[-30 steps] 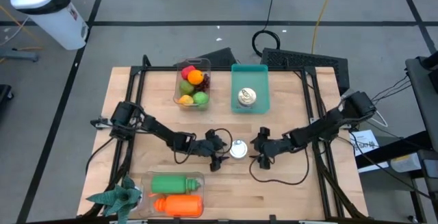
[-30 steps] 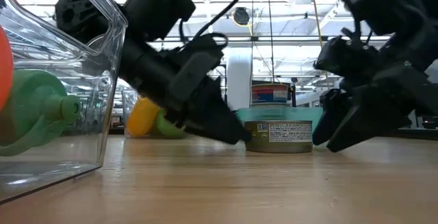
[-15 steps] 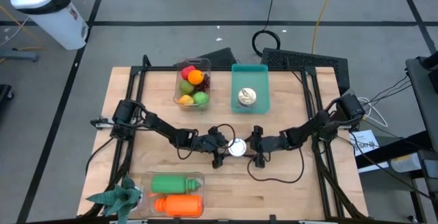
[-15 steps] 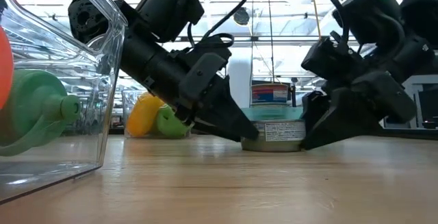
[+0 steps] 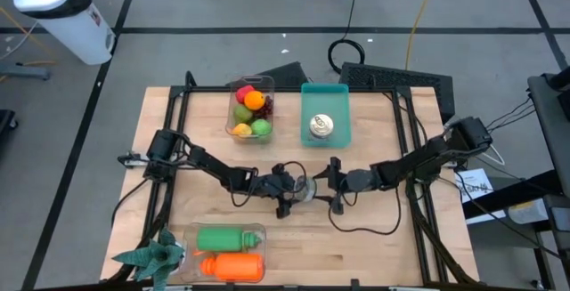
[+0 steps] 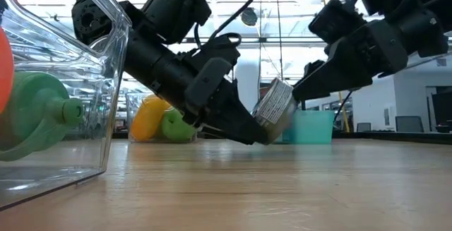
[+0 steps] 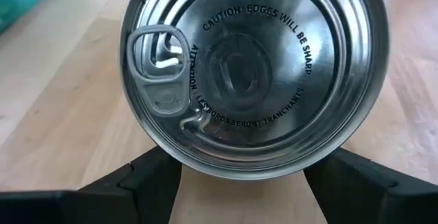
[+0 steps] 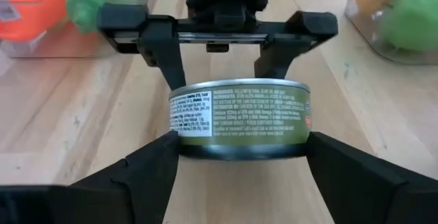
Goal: Pick & Place Food Item
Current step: Put the green tuna can into the light blue bin, then return to Home Position
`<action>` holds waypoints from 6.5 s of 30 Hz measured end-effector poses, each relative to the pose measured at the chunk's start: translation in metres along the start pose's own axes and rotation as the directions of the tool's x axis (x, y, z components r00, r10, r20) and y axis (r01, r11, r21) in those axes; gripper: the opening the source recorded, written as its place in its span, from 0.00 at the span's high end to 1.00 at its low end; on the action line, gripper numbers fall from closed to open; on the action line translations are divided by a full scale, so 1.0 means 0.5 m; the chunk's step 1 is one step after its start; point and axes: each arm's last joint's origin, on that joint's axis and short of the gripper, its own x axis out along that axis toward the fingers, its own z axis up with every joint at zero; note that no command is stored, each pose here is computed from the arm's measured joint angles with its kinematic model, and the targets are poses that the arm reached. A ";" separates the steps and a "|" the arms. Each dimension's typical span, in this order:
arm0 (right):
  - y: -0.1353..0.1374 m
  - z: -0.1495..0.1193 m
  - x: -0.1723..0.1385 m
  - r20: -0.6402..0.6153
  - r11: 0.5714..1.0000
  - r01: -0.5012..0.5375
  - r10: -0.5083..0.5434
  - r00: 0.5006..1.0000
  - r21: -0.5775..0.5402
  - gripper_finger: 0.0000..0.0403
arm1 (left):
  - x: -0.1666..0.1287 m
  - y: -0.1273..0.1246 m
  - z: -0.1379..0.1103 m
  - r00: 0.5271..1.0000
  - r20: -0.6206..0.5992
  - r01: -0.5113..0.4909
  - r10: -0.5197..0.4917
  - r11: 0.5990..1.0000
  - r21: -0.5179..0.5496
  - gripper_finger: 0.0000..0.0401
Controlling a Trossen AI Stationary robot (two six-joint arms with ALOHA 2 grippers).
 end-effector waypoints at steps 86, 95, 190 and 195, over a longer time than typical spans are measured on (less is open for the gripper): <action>-0.344 0.143 -0.211 0.098 0.839 0.325 -0.404 0.910 0.436 0.66 | -0.297 0.050 0.277 0.970 0.205 -0.151 0.128 0.983 0.102 0.27; -0.496 0.050 -0.175 -0.058 0.706 0.359 -0.412 0.909 0.611 0.66 | -0.289 0.056 0.269 0.971 0.175 -0.179 0.164 0.981 0.075 0.27; -0.536 0.017 -0.103 -0.005 0.824 0.511 -0.526 0.851 0.244 0.46 | -0.354 0.057 0.279 0.975 0.161 -0.162 0.151 0.985 0.063 0.27; -0.510 0.063 -0.150 0.013 0.820 0.504 -0.527 0.850 0.270 0.46 | -0.432 0.059 0.285 0.973 0.178 -0.164 0.150 0.984 0.069 0.27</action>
